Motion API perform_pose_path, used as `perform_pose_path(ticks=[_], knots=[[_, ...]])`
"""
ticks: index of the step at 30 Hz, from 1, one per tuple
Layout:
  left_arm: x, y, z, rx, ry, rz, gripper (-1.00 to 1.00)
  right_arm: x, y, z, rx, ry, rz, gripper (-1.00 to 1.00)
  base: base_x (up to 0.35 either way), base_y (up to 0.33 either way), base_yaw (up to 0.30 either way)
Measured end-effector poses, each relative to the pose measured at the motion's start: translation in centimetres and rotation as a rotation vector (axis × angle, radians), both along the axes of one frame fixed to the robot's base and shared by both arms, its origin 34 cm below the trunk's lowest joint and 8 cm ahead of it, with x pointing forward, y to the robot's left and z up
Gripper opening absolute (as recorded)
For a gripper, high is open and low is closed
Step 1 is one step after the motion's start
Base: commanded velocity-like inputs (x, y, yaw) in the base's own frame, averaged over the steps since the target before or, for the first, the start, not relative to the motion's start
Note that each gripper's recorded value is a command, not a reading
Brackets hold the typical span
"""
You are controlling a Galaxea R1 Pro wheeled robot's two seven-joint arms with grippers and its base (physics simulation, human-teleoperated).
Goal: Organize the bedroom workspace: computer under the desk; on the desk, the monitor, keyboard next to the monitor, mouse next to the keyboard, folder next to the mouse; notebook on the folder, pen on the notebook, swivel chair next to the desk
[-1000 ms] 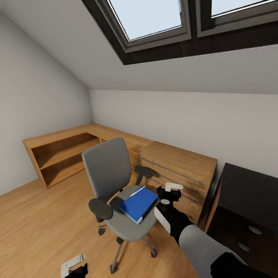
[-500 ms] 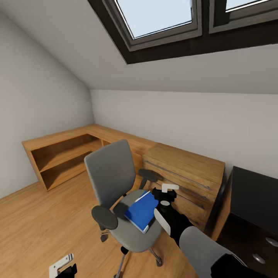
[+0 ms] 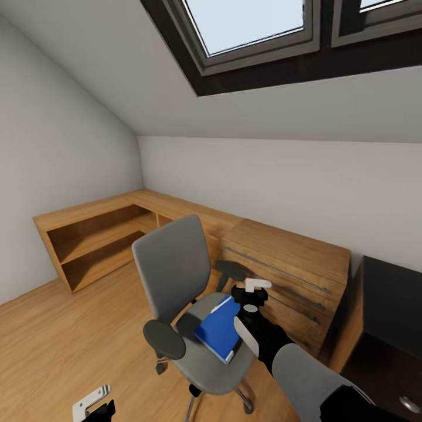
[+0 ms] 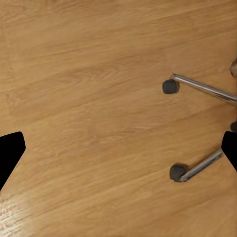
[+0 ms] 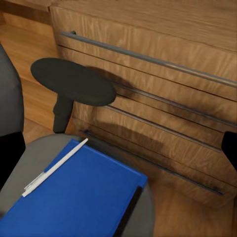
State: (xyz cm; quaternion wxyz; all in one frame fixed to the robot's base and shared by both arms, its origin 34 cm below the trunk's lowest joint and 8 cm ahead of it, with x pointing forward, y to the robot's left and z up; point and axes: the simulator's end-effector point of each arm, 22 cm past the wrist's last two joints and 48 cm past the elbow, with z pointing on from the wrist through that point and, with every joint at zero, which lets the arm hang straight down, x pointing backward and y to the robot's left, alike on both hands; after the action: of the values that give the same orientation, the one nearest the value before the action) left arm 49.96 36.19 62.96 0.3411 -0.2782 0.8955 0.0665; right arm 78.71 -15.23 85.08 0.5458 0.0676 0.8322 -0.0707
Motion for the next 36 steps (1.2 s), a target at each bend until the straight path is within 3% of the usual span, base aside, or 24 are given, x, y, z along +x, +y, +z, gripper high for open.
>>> perform_pose_path(ticks=[24, 26, 30, 34, 36], knots=[[0.1, -0.1, 0.1, -0.004, -0.005, -0.005, 1.00, -0.1, 0.4, -0.4, 0.019, 0.010, 0.016, 1.00, 0.259, 0.087, 0.000], [0.1, -0.2, 0.0, -0.007, -0.006, -0.007, 1.00, -0.4, 0.4, -1.1, 0.041, 0.035, 0.006, 1.00, 0.176, 0.106, 0.000], [0.2, -0.1, 0.0, -0.009, -0.007, -0.007, 1.00, -2.2, 1.0, -4.4, 0.165, 0.183, -0.034, 1.00, 0.053, 0.031, 0.000], [0.2, -0.1, 0.1, -0.009, -0.008, -0.006, 1.00, -4.0, 1.8, -6.7, 0.221, 0.315, -0.035, 1.00, 0.036, 0.099, 0.000], [0.2, -0.1, 0.1, -0.008, -0.007, -0.006, 1.00, -4.7, 2.1, -7.5, 0.222, 0.363, -0.028, 1.00, 0.032, 0.100, 0.000]])
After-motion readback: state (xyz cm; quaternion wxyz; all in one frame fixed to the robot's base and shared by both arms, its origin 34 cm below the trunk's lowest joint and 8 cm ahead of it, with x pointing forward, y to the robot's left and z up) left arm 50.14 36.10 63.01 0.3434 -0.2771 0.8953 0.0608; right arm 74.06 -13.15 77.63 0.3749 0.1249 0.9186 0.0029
